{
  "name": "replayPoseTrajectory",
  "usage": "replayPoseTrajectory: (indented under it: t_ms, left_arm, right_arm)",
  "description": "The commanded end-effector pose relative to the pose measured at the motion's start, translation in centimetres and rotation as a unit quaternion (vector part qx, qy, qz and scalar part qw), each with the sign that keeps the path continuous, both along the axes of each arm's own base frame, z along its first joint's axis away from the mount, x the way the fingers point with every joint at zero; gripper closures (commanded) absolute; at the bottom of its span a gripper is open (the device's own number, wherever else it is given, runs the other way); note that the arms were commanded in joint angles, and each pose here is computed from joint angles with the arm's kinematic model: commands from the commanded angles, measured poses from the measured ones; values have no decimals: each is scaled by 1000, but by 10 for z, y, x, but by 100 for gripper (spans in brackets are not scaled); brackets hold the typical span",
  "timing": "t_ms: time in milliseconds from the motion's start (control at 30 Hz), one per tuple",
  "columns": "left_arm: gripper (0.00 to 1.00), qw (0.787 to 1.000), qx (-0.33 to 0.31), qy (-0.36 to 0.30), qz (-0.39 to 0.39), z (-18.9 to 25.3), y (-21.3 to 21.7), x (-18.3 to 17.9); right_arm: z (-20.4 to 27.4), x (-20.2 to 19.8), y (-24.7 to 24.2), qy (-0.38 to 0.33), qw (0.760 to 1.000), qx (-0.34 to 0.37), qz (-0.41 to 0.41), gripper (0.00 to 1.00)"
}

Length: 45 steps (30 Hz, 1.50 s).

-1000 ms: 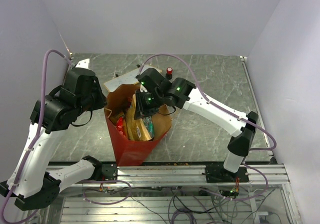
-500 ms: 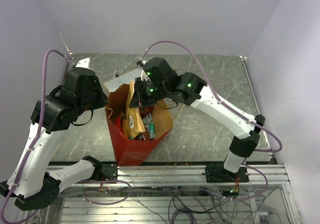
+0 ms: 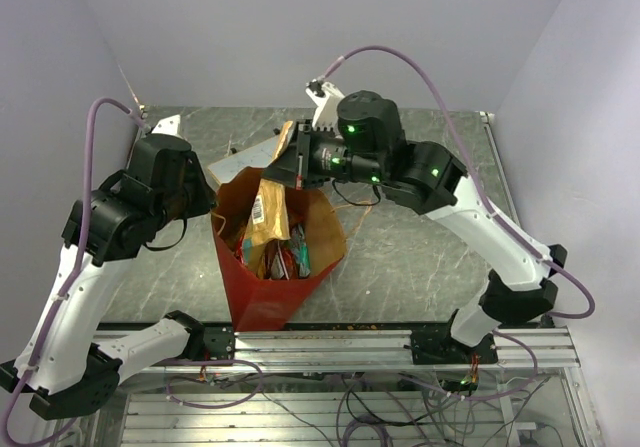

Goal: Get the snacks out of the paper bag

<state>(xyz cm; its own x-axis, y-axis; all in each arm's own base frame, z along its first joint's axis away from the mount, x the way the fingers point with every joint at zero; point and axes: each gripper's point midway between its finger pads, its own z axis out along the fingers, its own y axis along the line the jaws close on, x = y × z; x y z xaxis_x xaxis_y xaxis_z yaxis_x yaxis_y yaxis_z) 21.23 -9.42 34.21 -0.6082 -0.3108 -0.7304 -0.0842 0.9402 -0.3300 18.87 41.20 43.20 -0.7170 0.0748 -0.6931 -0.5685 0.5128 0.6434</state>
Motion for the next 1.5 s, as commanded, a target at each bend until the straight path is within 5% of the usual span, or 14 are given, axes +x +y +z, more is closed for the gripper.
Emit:
replayPoseTrajectory:
  t_ms: [0,267,500,1000,1233,1467]
  left_arm:
    - [93,1000,-9,-27,10,10,4,2]
    - [93,1000,-10,-16,2,4,-3,7]
    - [93,1000,4,-18,-3,7,-4,13]
    - [93,1000,9,-13,-7,6,-3,11]
    - [93,1000,0,-8,-29,0,-12,11]
    - [93,998,-6,2,-65,0,-26,12]
  right_arm:
    - [83,-4,-29,-103,989,102,-16,100]
    - [151,9,-78,-212,964,131,-96,100]
    - [159,47,-133,-280,927,58,-240,100]
    - [102,96,-264,-314,774,-228,-501,100]
    - [14,117,-314,-194,793,-260,-516,100]
    - [-59,71,-336,-53,816,-237,-525,100]
